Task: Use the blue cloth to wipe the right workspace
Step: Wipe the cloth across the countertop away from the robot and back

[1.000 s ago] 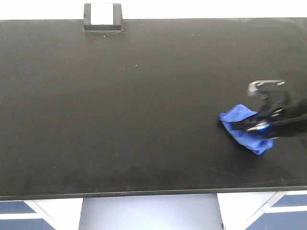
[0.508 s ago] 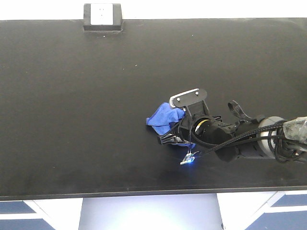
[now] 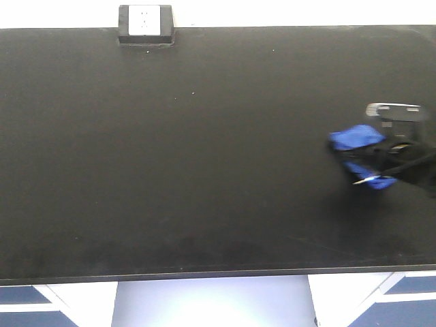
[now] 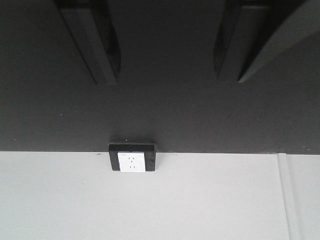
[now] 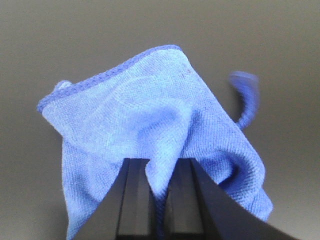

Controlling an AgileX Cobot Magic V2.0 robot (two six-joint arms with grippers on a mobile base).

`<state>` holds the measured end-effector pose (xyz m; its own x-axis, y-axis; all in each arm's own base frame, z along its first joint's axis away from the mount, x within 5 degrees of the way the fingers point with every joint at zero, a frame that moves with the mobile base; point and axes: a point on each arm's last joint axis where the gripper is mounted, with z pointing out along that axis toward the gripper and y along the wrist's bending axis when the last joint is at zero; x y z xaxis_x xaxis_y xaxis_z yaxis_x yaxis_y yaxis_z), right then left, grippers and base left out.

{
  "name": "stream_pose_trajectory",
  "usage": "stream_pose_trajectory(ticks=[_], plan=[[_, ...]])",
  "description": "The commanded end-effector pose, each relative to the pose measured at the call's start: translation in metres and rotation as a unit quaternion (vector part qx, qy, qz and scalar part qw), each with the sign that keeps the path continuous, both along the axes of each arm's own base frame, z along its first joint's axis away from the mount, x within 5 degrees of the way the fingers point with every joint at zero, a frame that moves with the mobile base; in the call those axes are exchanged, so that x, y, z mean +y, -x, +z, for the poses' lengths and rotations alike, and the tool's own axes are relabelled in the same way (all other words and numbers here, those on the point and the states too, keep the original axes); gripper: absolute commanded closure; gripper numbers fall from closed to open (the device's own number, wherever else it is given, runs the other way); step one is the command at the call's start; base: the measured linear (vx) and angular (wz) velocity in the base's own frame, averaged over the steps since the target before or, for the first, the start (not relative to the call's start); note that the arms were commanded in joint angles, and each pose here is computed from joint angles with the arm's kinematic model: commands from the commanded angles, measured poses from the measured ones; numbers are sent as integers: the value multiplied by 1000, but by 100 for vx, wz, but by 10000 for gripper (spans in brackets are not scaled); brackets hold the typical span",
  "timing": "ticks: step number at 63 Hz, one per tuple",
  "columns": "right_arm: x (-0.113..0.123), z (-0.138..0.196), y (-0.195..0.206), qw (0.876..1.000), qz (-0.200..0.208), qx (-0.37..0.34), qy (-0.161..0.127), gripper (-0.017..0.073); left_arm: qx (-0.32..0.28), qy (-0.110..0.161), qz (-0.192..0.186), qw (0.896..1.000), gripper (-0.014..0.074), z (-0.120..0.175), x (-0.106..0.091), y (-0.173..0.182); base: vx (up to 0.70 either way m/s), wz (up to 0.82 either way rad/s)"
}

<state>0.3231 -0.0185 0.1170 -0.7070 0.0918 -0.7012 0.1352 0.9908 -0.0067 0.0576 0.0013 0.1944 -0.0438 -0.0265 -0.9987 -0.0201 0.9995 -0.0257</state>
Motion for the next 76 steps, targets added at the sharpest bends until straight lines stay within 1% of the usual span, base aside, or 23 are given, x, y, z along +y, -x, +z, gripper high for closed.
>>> stream_pose_trajectory(ticks=[1, 3, 8, 10, 13, 16, 17, 19, 24, 27, 31, 36, 42, 46, 50, 54, 61, 64, 70, 76], plan=[[1, 9, 0, 1000, 23, -4, 14, 547, -19, 4, -3, 1000, 71, -4, 0, -2, 0, 0], [5, 9, -1, 999, 34, -5, 16, 547, -19, 4, -3, 1000, 71, -4, 0, -2, 0, 0], [30, 10, -2, 997, 73, -12, 18, 547, -19, 4, -3, 1000, 71, -4, 0, -2, 0, 0], [42, 11, -2, 996, 91, -16, 18, 547, -19, 4, -3, 1000, 71, -4, 0, -2, 0, 0], [66, 12, 0, 991, 127, -25, 19, 547, -19, 4, -3, 1000, 71, -4, 0, -2, 0, 0], [89, 13, 3, 986, 160, -33, 19, 547, -19, 4, -3, 1000, 71, -4, 0, -2, 0, 0], [100, 13, 6, 983, 178, -35, 19, 547, -19, 4, -3, 1000, 71, -4, 0, -2, 0, 0], [115, 14, 8, 978, 202, -41, 21, 547, -19, 4, -3, 1000, 71, -4, 0, -2, 0, 0], [150, 18, 18, 965, 254, -66, 22, 547, -19, 4, -3, 1000, 71, -4, 0, -2, 0, 0], [164, 21, 22, 959, 273, -80, 19, 544, -19, 4, -3, 1000, 71, -4, 0, -2, 0, 0], [179, 25, 27, 955, 282, -95, 9, 538, -19, 4, -3, 1000, 71, -4, 0, -2, 0, 0], [185, 28, 31, 959, 267, -98, -8, 516, -19, 4, -3, 1000, 71, -4, 0, -2, 0, 0], [182, 30, 32, 965, 247, -85, -20, 461, -19, 4, -3, 1000, 71, -4, 0, -2, 0, 0], [181, 34, 32, 964, 250, -91, -14, 409, -19, 4, -3, 1000, 71, -4, 0, -2, 0, 0], [181, 41, 32, 958, 267, -105, 7, 332, -19, 4, -3, 1000, 71, -4, 0, -2, 0, 0], [180, 49, 33, 956, 269, -116, 13, 238, -19, 4, -3, 1000, 71, -4, 0, -2, 0, 0], [176, 66, 36, 960, 247, -130, -8, 78, -19, 4, -3, 1000, 71, -4, 0, -2, 0, 0], [175, 74, 39, 962, 241, -131, -18, 26, -19, 4, -3, 1000, 71, -4, 0, -2, 0, 0], [172, 96, 48, 956, 255, -141, -24, -50, -19, 4, -3, 1000, 71, -4, 0, -2, 0, 0], [171, 113, 59, 947, 289, -140, -19, -62, -19, 4, -3, 1000, 71, -4, 0, -2, 0, 0]])
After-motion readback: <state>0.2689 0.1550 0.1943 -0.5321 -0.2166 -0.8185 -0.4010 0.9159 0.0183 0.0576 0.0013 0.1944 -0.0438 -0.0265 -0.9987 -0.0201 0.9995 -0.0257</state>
